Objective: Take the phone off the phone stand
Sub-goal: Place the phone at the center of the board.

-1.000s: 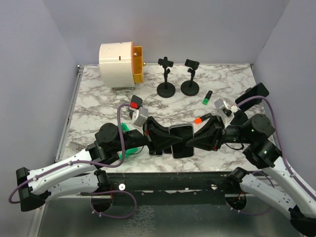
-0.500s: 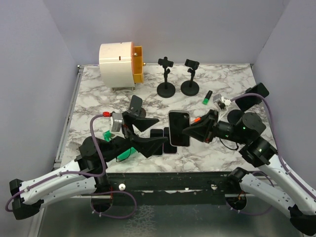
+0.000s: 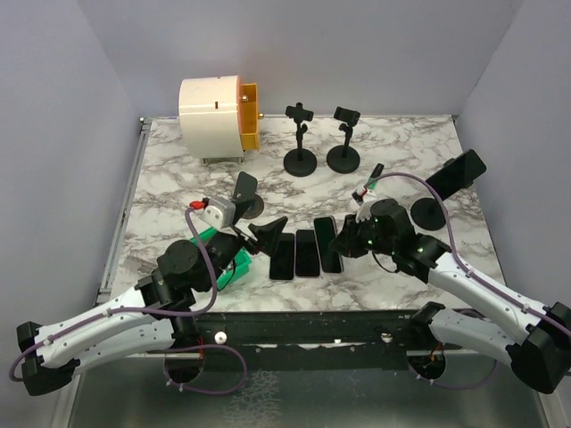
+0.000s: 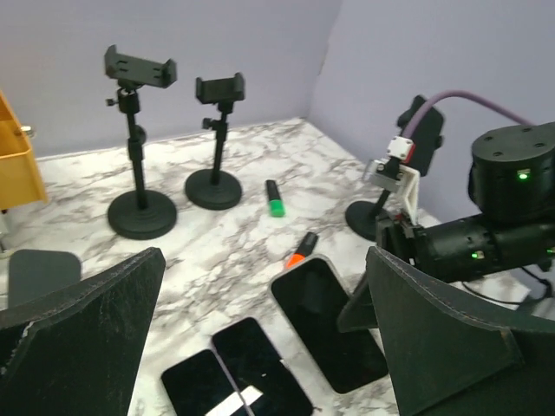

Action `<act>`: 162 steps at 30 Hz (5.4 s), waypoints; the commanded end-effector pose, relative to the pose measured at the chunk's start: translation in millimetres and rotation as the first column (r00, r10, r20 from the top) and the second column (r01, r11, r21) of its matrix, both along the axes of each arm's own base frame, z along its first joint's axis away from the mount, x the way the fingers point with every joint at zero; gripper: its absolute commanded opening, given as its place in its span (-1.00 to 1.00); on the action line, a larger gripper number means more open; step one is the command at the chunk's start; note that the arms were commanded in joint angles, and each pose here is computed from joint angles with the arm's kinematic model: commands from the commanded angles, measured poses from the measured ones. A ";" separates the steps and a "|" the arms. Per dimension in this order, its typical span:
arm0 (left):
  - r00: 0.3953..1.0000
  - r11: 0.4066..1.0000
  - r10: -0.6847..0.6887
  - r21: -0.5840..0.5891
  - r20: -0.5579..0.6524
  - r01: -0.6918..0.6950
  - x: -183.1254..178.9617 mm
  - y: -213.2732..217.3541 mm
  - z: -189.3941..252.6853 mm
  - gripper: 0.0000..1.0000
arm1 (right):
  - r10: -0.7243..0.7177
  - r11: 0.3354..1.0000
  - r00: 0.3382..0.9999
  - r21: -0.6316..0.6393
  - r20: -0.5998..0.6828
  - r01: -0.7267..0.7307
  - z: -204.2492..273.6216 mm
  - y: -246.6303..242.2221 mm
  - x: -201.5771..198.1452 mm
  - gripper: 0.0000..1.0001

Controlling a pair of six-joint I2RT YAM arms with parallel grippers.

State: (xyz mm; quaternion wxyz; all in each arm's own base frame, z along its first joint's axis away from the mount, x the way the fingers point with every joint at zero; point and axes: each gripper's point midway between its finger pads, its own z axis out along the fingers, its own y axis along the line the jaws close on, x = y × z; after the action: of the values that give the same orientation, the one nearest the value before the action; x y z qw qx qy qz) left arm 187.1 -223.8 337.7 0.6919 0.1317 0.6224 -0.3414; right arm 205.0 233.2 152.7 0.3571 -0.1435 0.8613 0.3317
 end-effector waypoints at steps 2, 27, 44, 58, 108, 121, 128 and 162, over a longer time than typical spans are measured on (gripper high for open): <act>0.992 0.982 0.127 0.142 0.006 -0.127 21.0 5.0 -11.5 0.98 | -0.107 0.994 0.991 -0.038 -0.080 0.104 -19.1 -11.9 13.6 -0.99; 0.993 0.953 0.117 0.283 -0.004 -0.111 27.1 -8.1 -42.6 0.98 | -0.070 0.989 0.922 0.096 -0.380 0.115 -74.5 -22.2 30.2 -0.99; 0.995 0.954 0.096 0.285 -0.012 -0.088 23.8 -9.6 -44.3 0.98 | -0.103 0.985 0.883 0.074 -0.458 0.153 -101.2 -23.5 29.4 -0.97; 0.996 0.955 0.085 0.286 -0.020 -0.076 23.1 -12.3 -46.4 0.98 | -0.149 0.982 0.872 0.031 -0.466 0.185 -110.7 -32.0 24.7 -0.57; 0.998 0.956 0.062 0.288 -0.031 -0.051 21.2 -17.1 -49.4 0.98 | -0.149 0.988 0.899 -0.092 -0.412 0.122 -128.5 -41.2 25.8 -0.06; 0.998 0.957 0.059 0.286 -0.031 -0.048 20.7 -17.2 -48.7 0.98 | -0.117 0.993 0.900 -0.069 -0.419 0.097 -127.6 -20.0 23.6 -0.06; 0.998 0.957 0.059 0.286 -0.031 -0.048 20.7 -17.1 -48.7 0.98 | -0.099 0.995 0.904 -0.063 -0.416 0.080 -127.2 -6.1 25.4 -0.06; 0.943 0.917 0.333 0.244 -0.024 -0.317 39.5 35.3 -41.9 0.98 | -0.056 0.968 0.982 0.251 0.183 0.009 61.5 39.7 90.0 0.11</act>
State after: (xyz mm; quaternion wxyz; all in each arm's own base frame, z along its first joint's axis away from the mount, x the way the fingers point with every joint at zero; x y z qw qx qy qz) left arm 218.8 -214.4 295.4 0.6845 0.1532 0.6869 -0.1902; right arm 287.6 254.4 207.6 0.4426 -0.1052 0.8075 0.3756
